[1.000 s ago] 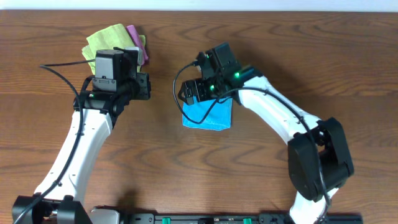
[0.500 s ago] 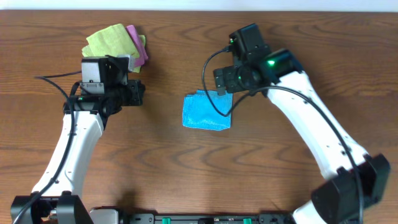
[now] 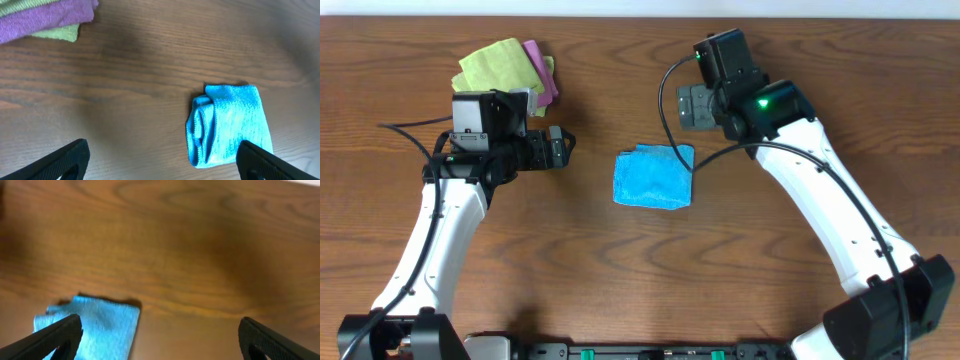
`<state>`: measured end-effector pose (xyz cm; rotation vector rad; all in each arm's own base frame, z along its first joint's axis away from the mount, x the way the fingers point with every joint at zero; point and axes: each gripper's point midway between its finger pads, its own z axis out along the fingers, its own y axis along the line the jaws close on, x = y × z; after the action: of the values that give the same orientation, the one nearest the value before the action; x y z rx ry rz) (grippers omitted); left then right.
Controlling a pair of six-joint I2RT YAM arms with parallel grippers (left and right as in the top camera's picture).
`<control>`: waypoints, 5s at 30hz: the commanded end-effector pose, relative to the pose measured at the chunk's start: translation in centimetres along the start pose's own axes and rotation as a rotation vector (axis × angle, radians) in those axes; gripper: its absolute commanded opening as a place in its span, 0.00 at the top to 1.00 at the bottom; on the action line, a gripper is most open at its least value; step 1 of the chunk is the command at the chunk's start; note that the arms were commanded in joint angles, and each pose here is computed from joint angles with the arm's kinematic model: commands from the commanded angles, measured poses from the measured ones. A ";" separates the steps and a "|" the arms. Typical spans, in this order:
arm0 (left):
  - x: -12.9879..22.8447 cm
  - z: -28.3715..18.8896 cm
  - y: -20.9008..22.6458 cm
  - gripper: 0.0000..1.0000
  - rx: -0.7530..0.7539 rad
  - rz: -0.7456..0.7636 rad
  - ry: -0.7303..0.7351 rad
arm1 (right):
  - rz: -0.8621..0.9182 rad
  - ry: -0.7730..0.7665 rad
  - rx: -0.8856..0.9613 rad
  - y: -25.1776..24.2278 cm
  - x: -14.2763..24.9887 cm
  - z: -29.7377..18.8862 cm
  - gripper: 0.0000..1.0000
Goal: Fold the cloth
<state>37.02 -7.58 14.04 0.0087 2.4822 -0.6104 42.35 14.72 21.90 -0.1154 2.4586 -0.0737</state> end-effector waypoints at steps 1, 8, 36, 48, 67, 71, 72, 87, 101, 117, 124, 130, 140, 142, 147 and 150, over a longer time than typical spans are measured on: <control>0.7 -0.1 -0.1 0.05 0.005 -0.022 0.021 | 0.030 -0.024 0.040 -1.0 -0.7 -0.1 0.01; 1.6 -0.2 0.0 0.05 -0.003 -0.142 0.058 | 0.025 -0.007 0.044 -1.1 -0.3 -0.1 0.01; -0.9 0.1 -4.2 0.05 0.163 -0.110 -0.025 | -0.044 0.161 0.070 -1.9 3.8 -0.5 0.01; -1.2 -5.9 -6.7 0.05 -0.040 0.076 -0.187 | -0.018 0.068 0.037 -3.0 2.6 -5.7 0.01; 7.3 -7.4 -8.9 0.05 -0.064 0.082 -0.120 | 0.096 -0.064 -0.060 -5.6 12.9 -9.3 0.01; 9.0 -5.8 -8.0 0.05 -0.055 0.068 -0.108 | 0.089 -0.040 -0.053 -5.6 13.8 -8.5 0.01; 9.3 -5.6 -7.9 0.05 -0.058 0.067 -0.102 | 0.087 -0.037 -0.051 -5.6 14.0 -8.3 0.01; 8.9 -5.4 -8.0 0.05 -0.049 0.070 -0.122 | 0.079 -0.010 -0.044 -5.5 14.6 -7.6 0.01; 8.8 1.3 -9.1 0.05 0.025 0.083 -0.019 | 0.079 -0.008 -0.043 -5.5 14.6 -7.6 0.01; 9.1 7.0 -6.8 0.12 0.183 -0.032 0.106 | 0.079 -0.008 -0.044 -5.5 14.6 -7.6 0.01; 9.2 8.5 -6.9 0.11 0.233 -0.043 0.116 | 0.079 -0.008 -0.043 -5.5 14.6 -7.6 0.01; 9.8 9.9 -6.2 0.12 0.230 -0.053 0.134 | 0.079 -0.008 -0.043 -5.5 14.6 -7.6 0.01; 10.7 12.0 -5.3 0.13 0.226 -0.063 0.156 | 0.079 -0.008 -0.043 -5.5 14.6 -7.6 0.01; 10.8 12.2 -5.2 0.13 0.227 -0.063 0.156 | 0.079 -0.008 -0.043 -5.5 14.6 -7.6 0.01; 11.1 13.0 -5.6 0.17 0.268 -0.097 0.168 | 0.079 -0.008 -0.043 -5.5 14.6 -7.6 0.01; 11.7 13.4 -5.7 0.20 0.289 -0.115 0.192 | 0.079 -0.008 -0.043 -5.5 14.6 -7.6 0.01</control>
<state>34.47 -19.93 2.19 0.0843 2.4998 -1.0238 26.66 7.93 19.30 -0.0564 2.4518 0.0105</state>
